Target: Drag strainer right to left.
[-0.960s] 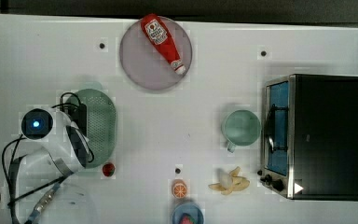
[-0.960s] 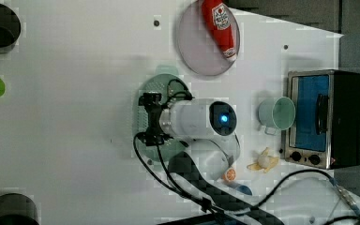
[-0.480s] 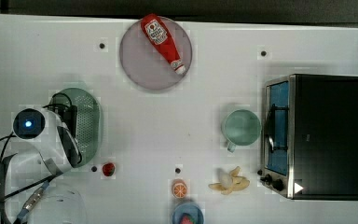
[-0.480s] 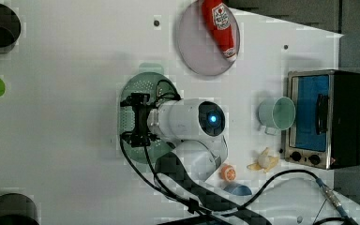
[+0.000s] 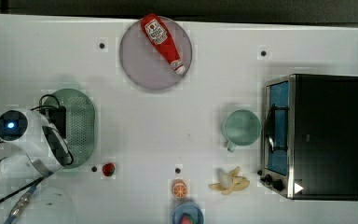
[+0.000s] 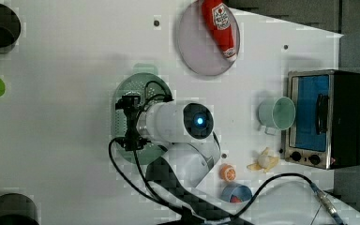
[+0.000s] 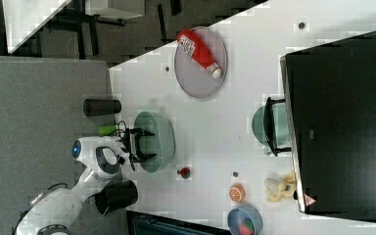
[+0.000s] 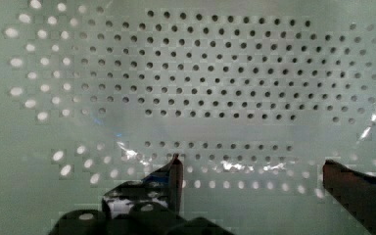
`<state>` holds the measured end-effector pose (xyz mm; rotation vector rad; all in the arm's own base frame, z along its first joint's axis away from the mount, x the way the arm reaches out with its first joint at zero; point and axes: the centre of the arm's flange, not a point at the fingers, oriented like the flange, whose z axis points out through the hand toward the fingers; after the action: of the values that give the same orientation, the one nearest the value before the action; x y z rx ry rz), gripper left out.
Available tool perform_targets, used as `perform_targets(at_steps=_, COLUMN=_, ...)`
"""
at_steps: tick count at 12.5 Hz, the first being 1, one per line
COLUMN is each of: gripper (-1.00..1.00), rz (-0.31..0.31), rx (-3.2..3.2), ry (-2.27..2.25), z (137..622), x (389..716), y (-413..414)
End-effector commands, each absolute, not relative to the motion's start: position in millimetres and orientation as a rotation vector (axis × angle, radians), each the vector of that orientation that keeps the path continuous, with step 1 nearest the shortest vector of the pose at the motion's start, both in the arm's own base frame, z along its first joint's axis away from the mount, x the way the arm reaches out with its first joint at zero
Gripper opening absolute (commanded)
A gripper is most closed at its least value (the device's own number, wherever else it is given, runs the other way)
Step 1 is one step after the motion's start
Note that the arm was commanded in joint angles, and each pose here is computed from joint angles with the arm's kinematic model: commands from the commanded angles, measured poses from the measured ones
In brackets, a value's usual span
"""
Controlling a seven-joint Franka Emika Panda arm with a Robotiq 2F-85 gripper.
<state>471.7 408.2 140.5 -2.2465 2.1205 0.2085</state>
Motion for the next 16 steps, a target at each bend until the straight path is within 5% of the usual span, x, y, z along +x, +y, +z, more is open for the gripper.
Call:
perform_targets(at_steps=1, gripper=1.0, rz=0.132, rx=-2.331, ry=1.992, z=195, x=482, y=408)
perform_targets(at_steps=4, gripper=1.0, rz=0.029, rx=-2.527, ry=1.764, z=293, x=523, y=350)
perform_targets(at_steps=8, gripper=1.0, rz=-0.03, rx=-2.692, ry=1.539, z=446, x=567, y=184)
perform_targets(at_steps=11, gripper=1.0, rz=-0.019, rx=-2.771, ry=1.387, z=521, x=561, y=54)
perform_targets(at_steps=16, gripper=1.0, rz=-0.071, rx=-2.886, ry=1.328, z=561, x=534, y=-61)
